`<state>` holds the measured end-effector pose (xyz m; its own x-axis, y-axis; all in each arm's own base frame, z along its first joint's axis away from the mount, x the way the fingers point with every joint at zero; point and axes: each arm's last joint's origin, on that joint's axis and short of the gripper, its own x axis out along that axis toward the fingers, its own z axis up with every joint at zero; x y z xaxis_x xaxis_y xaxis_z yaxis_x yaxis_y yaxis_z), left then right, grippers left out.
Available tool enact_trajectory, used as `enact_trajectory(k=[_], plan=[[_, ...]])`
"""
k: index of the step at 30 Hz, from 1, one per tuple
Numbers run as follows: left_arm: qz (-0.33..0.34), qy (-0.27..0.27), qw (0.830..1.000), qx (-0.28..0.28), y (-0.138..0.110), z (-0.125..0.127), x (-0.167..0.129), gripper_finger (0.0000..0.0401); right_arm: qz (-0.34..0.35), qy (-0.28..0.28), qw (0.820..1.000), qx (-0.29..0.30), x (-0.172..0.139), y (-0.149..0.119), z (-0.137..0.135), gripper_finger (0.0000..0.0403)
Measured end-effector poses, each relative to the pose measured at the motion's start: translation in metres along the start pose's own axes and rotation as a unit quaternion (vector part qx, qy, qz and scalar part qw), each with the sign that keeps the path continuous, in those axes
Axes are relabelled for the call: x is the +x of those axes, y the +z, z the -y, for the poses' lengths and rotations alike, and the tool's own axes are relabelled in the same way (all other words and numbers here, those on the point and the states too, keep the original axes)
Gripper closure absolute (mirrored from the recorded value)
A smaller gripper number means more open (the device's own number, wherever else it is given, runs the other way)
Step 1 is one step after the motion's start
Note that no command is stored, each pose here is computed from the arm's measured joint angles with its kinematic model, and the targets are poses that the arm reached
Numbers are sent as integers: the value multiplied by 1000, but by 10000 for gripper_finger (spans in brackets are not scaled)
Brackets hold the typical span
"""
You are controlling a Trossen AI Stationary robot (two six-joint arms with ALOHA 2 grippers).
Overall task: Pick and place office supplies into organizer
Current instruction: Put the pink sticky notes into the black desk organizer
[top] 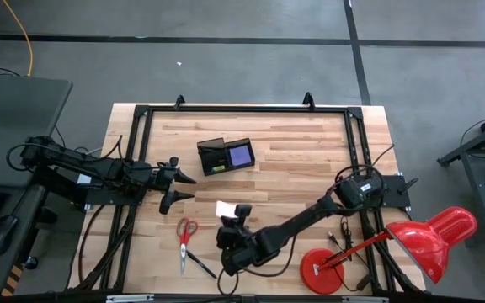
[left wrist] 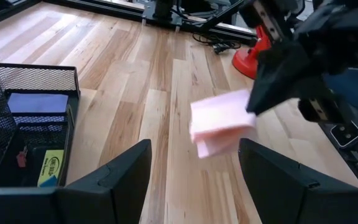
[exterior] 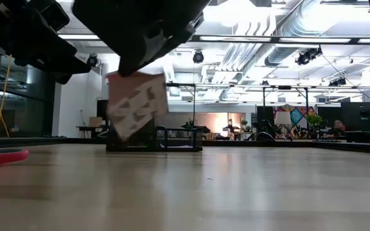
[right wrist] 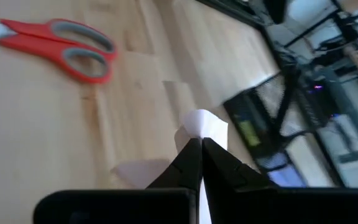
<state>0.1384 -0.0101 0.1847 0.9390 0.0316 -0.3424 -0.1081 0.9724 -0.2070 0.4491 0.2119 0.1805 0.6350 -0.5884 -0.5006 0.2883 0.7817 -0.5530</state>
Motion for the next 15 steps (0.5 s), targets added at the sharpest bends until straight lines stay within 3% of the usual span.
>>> enact_trajectory(k=[8,15], plan=[[1,0,1000,0,0,0,0,171,-15,-73,997,-22,8,12,27,403],[1,0,1000,0,0,0,0,171,-70,-116,991,-21,30,12,62,403]])
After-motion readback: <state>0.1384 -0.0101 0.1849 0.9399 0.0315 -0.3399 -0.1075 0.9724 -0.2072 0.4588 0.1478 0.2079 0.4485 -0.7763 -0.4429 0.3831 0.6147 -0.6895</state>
